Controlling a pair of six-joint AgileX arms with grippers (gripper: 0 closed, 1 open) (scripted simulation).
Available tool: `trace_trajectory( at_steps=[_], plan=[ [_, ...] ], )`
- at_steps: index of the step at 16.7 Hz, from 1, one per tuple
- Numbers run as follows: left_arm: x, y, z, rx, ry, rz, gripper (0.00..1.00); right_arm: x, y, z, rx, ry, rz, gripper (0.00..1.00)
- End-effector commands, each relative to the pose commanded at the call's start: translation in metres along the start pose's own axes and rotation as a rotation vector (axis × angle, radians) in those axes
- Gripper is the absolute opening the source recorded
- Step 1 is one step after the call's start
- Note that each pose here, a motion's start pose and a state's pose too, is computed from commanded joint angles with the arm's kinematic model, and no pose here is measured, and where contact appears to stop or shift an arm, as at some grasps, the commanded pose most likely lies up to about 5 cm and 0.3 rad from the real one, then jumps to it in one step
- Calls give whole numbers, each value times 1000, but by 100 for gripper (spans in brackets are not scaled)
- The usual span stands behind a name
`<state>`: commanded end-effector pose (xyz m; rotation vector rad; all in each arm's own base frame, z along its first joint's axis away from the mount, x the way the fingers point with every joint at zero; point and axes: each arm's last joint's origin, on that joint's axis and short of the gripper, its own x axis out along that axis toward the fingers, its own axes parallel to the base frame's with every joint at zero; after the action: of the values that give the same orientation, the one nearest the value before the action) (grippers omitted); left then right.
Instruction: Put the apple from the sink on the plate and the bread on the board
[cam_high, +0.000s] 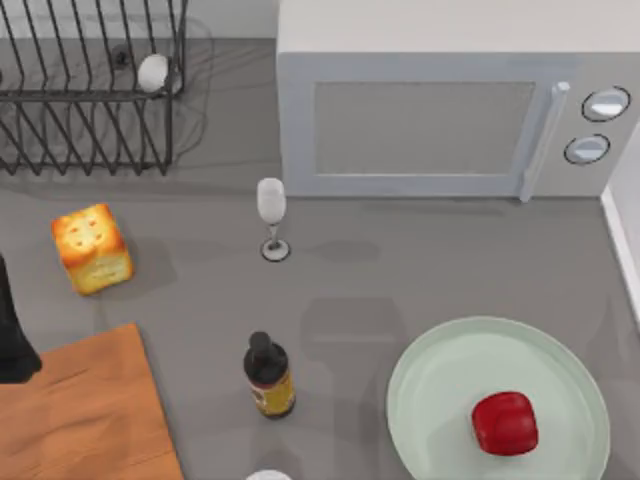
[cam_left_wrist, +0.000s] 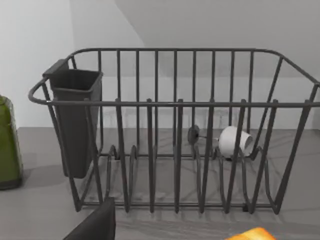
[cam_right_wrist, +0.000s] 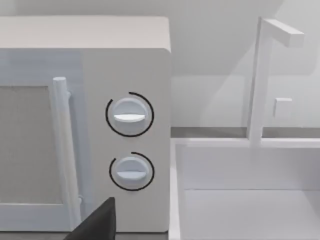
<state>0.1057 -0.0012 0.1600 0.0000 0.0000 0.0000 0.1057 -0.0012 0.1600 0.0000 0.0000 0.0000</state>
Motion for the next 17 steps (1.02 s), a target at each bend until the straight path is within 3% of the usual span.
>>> trace_trajectory(
  at_steps=[4, 9, 13, 17],
  plan=[
    [0, -1, 4, 27, 27, -6, 100, 0, 0, 0, 0, 0, 0, 100],
    [9, -4, 33, 216, 232, -67, 100, 0, 0, 0, 0, 0, 0, 100],
    [37, -9, 65, 421, 491, -182, 100, 0, 0, 0, 0, 0, 0, 100],
    [95, -18, 87, 614, 784, -359, 100, 0, 0, 0, 0, 0, 0, 100]
  ],
)
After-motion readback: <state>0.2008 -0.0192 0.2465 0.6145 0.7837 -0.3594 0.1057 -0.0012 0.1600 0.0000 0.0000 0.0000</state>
